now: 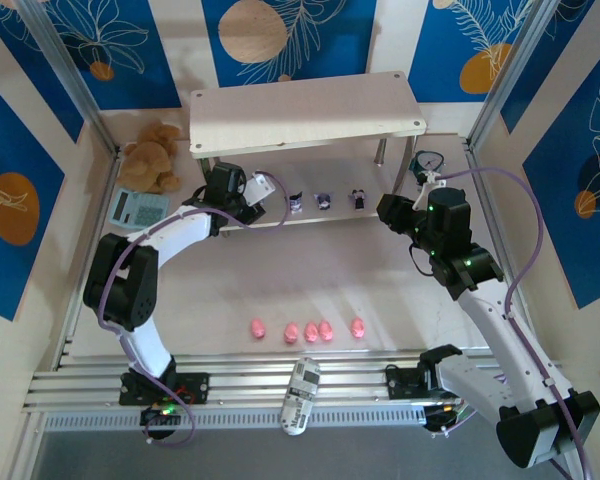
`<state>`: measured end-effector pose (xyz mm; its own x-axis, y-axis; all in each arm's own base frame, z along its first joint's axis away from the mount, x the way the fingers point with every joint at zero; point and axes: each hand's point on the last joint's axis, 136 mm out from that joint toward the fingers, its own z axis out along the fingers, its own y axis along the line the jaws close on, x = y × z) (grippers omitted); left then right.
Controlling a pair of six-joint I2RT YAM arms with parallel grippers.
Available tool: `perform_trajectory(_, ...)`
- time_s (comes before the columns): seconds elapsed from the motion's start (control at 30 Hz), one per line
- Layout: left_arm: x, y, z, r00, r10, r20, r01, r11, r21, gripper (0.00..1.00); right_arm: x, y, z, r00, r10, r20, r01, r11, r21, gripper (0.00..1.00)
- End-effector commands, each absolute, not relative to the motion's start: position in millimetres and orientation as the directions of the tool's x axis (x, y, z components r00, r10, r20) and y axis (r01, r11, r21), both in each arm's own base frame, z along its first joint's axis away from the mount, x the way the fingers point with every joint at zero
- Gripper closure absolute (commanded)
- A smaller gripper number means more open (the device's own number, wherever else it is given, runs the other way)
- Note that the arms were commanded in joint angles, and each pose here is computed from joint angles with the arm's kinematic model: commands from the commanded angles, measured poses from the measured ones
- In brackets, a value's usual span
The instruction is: Place and organize the plastic toys onto the shelf
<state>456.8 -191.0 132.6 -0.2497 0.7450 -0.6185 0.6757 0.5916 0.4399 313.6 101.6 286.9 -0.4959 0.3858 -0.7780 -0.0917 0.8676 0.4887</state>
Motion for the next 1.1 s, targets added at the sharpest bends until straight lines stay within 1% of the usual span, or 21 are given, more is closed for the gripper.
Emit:
perform_trajectory(0.0, 455.5, -180.4, 135.9, -0.242, 0.758, -0.606, 0.667, 0.584, 0.463, 0.36, 311.6, 99.6, 288.8, -0.482, 0.402, -0.778, -0.087, 0.862, 0.5, 0.58)
perform_trajectory(0.23, 451.1, -181.8, 139.4, -0.232, 0.755, -0.613, 0.679, 0.577, 0.454, 0.36, 311.9, 99.8, 290.7, -0.478, 0.406, -0.779, -0.089, 0.859, 0.503, 0.58)
perform_trajectory(0.7, 456.0, -183.2, 149.1, -0.22, 0.739, -0.637, 0.663, 0.592, 0.458, 0.35, 312.3, 99.2, 292.3, -0.475, 0.4, -0.784, -0.09, 0.864, 0.496, 0.58)
perform_trajectory(0.97, 453.6, -187.4, 161.7, -0.197, 0.715, -0.671, 0.663, 0.601, 0.446, 0.3, 312.4, 99.6, 291.9, -0.477, 0.4, -0.783, -0.091, 0.864, 0.496, 0.58)
perform_trajectory(1.07, 451.3, -188.0, 166.8, -0.19, 0.71, -0.678, 0.665, 0.601, 0.444, 0.29, 312.3, 99.5, 290.9, -0.48, 0.4, -0.781, -0.088, 0.863, 0.497, 0.58)
